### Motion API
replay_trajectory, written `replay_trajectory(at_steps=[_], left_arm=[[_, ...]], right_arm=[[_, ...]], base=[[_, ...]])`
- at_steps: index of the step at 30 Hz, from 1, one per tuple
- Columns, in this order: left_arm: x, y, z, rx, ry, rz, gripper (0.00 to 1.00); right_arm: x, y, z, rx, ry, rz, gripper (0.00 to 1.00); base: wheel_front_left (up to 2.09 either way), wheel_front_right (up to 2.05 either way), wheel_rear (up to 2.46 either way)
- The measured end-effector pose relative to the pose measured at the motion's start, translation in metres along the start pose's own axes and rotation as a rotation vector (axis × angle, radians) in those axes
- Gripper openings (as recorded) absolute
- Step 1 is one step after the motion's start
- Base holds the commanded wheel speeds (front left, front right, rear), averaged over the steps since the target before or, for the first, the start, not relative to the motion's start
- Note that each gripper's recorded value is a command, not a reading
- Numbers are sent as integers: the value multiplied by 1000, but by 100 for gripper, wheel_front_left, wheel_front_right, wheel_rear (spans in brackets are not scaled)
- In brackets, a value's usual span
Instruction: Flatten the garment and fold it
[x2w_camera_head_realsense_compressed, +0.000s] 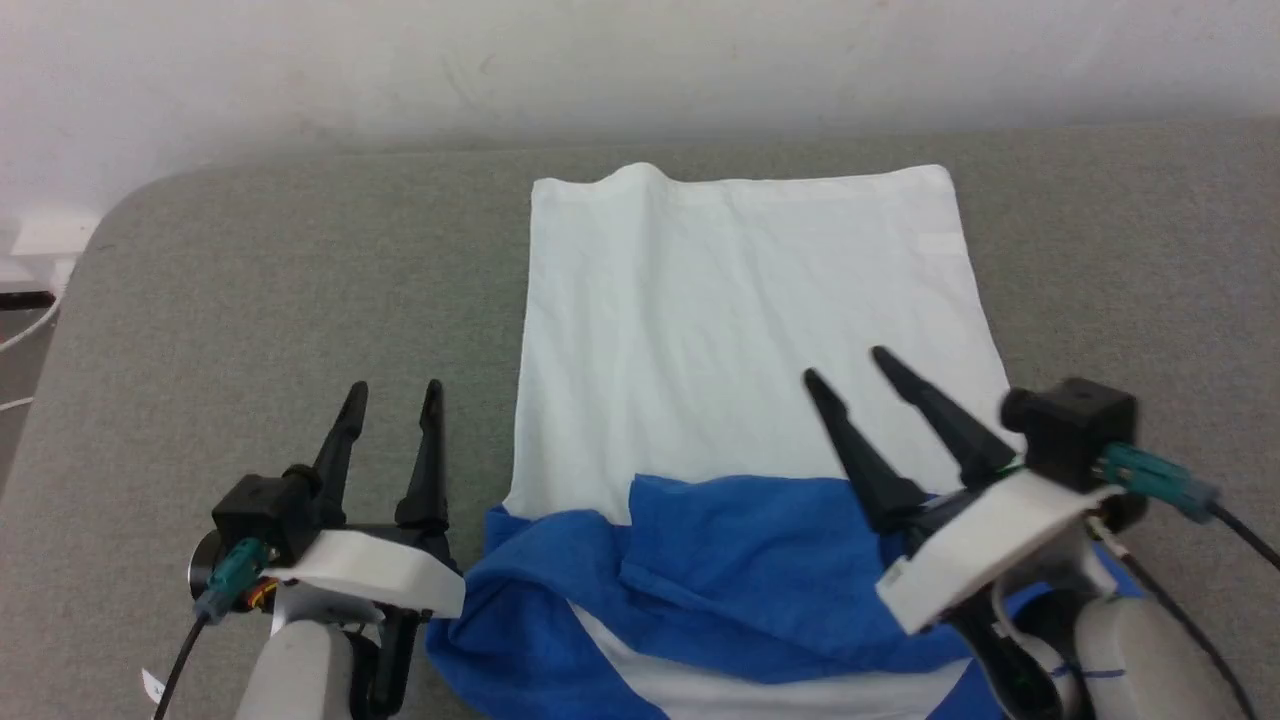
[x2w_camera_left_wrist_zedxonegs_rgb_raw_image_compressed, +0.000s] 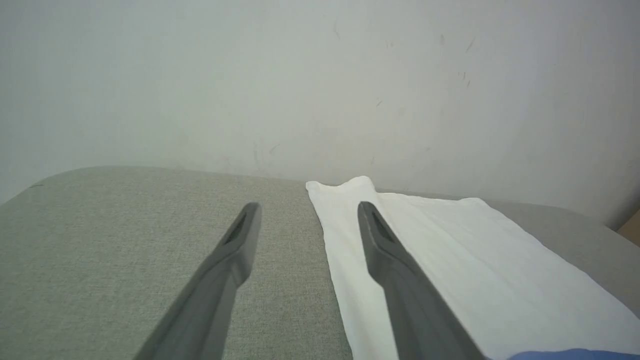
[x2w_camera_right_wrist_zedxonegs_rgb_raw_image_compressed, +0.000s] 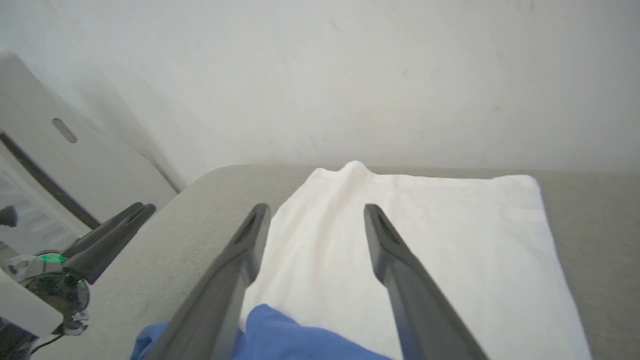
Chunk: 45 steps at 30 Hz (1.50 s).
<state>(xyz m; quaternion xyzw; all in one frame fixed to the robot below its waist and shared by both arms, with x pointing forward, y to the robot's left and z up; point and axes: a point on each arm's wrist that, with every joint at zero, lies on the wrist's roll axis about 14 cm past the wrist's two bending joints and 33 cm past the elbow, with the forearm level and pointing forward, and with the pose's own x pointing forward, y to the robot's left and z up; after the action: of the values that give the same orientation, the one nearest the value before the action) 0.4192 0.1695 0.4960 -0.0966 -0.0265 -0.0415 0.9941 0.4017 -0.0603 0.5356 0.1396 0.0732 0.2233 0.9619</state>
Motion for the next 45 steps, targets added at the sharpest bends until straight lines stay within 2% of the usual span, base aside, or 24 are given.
replay_trajectory(at_steps=[2,5,8,10,15,22,25,29,33,36,42,43,44,45], left_arm=[[5,-7,-3,4,9,-29,100],[25,-21,-1,23,27,-91,100],[55,-33,5,53,52,-159,100],[98,-41,8,106,131,-234,100],[153,-35,4,171,280,-266,100],[212,-18,-27,215,501,-228,100],[229,-16,-47,203,591,-191,100],[236,-10,-88,229,743,-141,100],[235,-11,-125,207,857,-116,100],[237,-13,-146,201,898,-104,100],[247,-12,-160,216,908,-69,100],[247,-13,-162,218,916,-71,33],[246,-14,-164,213,927,-72,0],[245,-15,-165,208,939,-77,0]], right_arm=[[-13,-24,16,-9,-90,-81,100],[-30,-58,22,-42,-150,-197,100],[-36,-78,19,-55,-157,-260,100],[-37,-98,8,-57,-134,-315,100],[-36,-124,-1,-60,-119,-381,100],[-29,-145,-27,-28,-77,-419,100],[-28,-153,-38,-14,-59,-436,100],[-32,-165,-53,-3,-26,-474,100],[-36,-174,-67,4,7,-504,100],[-39,-181,-75,12,23,-527,100],[-42,-188,-89,20,56,-548,100],[-42,-189,-90,19,60,-551,100],[-42,-190,-91,17,64,-553,100],[-42,-191,-91,16,65,-554,100]], base=[[0,0,0],[0,0,0],[0,0,0],[0,0,0],[0,0,0],[0,0,0],[0,0,0],[0,0,0],[0,0,0],[0,0,0],[0,0,0],[0,0,0],[0,0,0],[0,0,0]])
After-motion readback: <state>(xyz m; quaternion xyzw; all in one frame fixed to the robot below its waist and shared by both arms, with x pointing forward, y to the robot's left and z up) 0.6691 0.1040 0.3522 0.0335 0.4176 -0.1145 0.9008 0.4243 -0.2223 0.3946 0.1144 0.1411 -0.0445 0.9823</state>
